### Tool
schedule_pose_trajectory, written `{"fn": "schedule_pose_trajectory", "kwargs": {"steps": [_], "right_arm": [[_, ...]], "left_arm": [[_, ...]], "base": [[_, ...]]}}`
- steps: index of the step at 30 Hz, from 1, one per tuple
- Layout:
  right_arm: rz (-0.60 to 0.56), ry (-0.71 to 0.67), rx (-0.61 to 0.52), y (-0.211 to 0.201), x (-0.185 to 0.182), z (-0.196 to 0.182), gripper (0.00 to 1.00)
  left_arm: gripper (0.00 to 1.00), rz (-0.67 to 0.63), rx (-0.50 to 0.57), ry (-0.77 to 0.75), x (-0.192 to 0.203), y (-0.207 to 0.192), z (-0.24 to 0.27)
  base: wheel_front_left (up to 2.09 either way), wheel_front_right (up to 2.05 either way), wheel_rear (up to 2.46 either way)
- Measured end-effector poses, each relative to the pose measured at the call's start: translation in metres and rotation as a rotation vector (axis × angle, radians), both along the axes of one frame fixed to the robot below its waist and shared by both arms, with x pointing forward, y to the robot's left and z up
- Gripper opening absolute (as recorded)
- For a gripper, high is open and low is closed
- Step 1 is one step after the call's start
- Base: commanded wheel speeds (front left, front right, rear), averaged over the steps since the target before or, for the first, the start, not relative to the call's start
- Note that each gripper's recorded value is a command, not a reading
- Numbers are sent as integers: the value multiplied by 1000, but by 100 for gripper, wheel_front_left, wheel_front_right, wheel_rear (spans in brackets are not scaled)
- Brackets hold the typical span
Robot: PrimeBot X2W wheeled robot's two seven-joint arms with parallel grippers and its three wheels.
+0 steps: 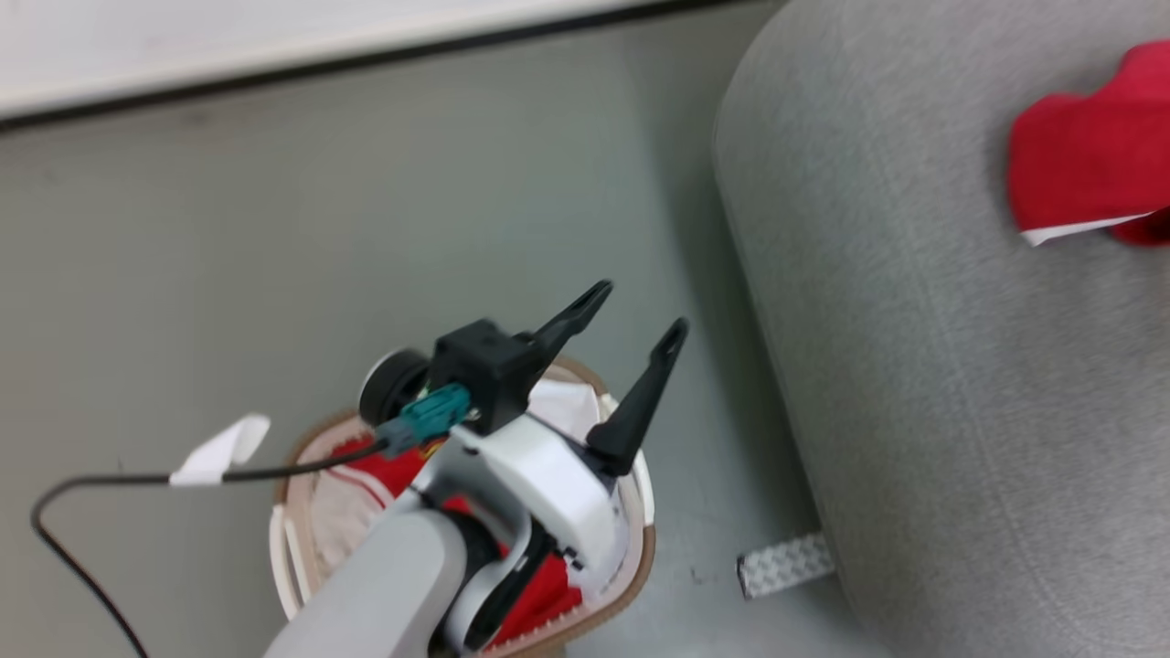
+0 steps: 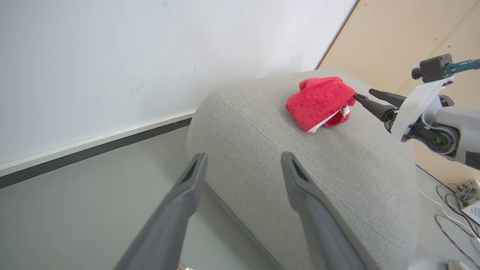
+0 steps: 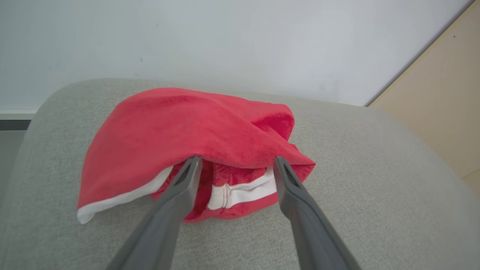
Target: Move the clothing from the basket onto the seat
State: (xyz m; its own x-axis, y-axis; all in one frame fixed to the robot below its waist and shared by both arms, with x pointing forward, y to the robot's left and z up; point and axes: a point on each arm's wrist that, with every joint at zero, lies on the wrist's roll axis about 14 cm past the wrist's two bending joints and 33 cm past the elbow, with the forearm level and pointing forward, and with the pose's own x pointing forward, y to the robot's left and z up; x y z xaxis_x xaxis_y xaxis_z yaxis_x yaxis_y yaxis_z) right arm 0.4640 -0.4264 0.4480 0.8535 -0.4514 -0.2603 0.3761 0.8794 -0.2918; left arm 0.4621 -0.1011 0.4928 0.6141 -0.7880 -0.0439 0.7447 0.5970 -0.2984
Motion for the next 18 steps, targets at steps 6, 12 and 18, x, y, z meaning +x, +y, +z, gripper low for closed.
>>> {"fn": "schedule_pose_trajectory", "kwargs": {"steps": [6, 12, 18], "right_arm": [[51, -81, -6, 17, -27, 22, 100], [147, -238, 22, 56, -42, 53, 100], [270, -324, 55, 106, -61, 66, 100]], "left_arm": [[100, 108, -21, -30, -9, 21, 20], [100, 279, -40, -72, -12, 62, 35], [100, 445, -36, -117, -23, 107, 39]], "base": [[0, 0, 0], [0, 0, 0], [0, 0, 0]]}}
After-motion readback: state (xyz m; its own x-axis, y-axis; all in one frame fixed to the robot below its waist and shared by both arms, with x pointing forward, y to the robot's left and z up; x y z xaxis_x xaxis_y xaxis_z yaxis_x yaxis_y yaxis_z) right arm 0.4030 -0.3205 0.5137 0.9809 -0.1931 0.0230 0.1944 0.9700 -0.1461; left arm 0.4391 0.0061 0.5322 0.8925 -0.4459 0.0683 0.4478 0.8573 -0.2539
